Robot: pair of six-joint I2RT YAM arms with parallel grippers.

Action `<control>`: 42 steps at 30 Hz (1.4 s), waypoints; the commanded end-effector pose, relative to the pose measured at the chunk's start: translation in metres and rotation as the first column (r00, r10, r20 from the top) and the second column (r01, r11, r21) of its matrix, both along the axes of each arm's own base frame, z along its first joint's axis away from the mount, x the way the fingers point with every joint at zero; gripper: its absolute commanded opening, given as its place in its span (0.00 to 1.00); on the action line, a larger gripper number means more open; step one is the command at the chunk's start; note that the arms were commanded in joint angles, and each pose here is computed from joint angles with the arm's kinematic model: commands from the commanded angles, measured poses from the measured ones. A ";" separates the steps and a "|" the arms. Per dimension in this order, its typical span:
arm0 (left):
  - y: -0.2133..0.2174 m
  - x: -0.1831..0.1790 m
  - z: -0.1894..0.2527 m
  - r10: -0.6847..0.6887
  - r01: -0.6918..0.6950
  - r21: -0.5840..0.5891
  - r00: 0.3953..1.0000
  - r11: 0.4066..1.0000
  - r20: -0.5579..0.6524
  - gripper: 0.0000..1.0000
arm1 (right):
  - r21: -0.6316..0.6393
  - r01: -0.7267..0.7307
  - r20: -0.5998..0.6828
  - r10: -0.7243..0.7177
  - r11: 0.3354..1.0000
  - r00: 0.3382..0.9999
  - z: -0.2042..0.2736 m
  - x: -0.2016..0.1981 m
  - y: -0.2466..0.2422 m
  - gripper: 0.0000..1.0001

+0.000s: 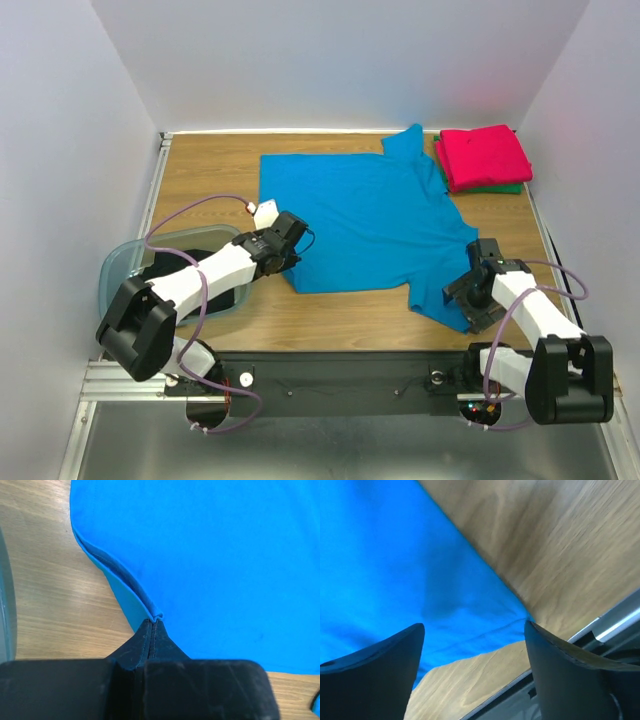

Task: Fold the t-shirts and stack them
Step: Flatten the tshirt out

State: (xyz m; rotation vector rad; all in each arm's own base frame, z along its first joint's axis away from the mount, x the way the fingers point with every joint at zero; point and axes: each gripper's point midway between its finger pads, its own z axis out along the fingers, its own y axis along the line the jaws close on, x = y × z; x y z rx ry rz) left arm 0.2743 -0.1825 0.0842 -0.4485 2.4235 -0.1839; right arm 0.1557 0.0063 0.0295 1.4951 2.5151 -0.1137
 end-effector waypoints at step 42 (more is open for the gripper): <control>0.037 0.037 0.016 0.095 -0.095 0.000 0.994 0.995 0.055 0.00 | -0.122 -0.221 0.282 0.248 0.967 0.927 0.038 0.096 -0.005 0.78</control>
